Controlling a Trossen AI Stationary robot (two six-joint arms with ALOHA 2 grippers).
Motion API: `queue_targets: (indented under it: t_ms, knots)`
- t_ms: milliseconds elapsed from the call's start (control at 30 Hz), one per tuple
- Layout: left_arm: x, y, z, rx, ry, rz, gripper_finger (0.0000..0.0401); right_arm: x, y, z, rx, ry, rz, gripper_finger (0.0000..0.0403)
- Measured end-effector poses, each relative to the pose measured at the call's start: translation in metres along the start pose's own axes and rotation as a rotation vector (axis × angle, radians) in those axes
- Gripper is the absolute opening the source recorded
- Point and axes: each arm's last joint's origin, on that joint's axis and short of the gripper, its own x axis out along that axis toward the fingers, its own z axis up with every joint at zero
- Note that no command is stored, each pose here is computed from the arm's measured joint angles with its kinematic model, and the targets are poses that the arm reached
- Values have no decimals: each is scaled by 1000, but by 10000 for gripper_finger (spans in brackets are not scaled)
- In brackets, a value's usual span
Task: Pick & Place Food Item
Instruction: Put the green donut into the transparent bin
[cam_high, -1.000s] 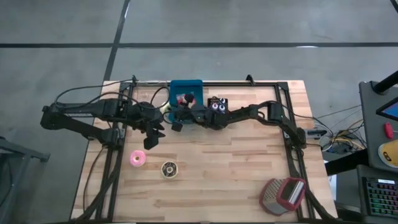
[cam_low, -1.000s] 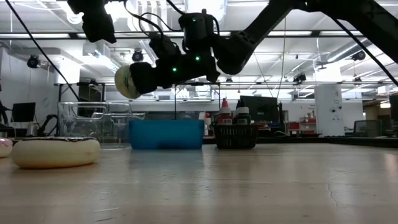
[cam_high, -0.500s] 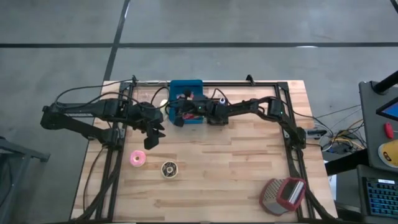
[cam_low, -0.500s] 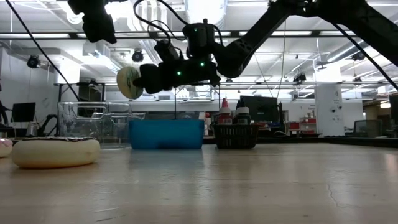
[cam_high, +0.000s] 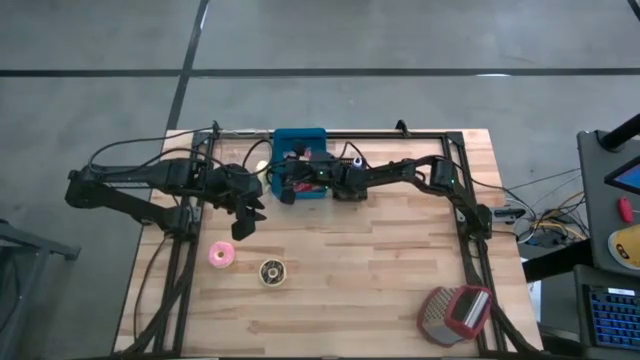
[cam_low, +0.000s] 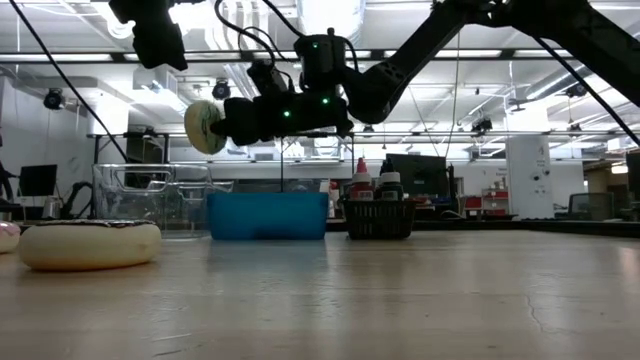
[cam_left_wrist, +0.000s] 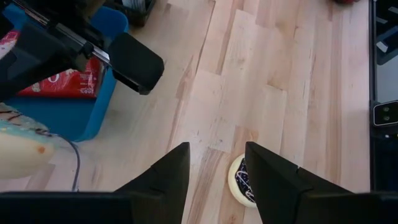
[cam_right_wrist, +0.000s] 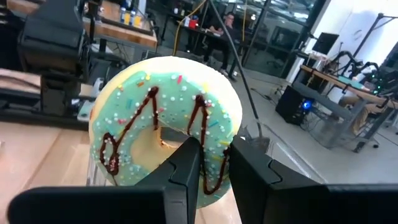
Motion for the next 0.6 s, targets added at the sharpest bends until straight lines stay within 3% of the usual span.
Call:
queue_targets:
  t_ms: [367, 600]
  knots:
    - [0, 0, 0, 0, 0, 0, 161, 4, 0, 3, -2, -40, 34, 70]
    - [0, 0, 0, 0, 0, -1, 161, -16, 5, -2, -37, -91, 26, 65]
